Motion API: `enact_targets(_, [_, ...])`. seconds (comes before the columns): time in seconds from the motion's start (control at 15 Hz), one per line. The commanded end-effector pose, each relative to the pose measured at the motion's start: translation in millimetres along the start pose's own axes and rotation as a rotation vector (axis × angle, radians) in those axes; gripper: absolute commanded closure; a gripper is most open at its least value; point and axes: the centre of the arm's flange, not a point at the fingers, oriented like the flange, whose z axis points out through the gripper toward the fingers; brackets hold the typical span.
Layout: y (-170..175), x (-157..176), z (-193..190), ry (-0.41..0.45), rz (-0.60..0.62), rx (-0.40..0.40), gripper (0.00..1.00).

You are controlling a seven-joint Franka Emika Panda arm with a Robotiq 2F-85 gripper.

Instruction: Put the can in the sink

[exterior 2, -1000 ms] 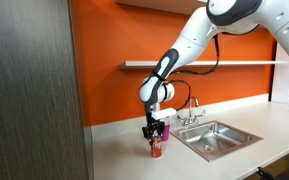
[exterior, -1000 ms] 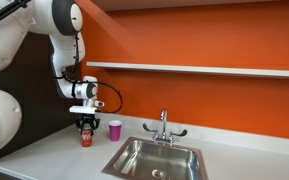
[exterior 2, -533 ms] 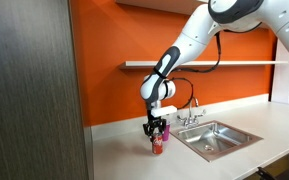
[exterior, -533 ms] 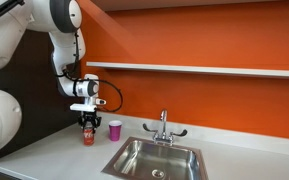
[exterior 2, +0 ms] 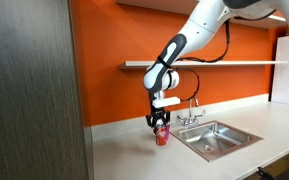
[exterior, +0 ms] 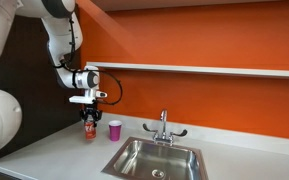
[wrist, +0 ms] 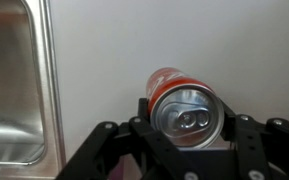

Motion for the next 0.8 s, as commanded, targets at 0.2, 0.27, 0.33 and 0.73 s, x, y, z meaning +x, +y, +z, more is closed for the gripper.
enact_targets(0.2, [46, -37, -32, 0.007, 0.146, -0.010, 0.62])
enact_targets(0.27, [56, -42, -33, 0.005, 0.171, -0.007, 0.62])
enact_targets(0.33, [65, -46, -32, 0.004, 0.192, -0.005, 0.62])
enact_targets(0.73, [130, -75, -27, -0.011, 0.323, 0.007, 0.62])
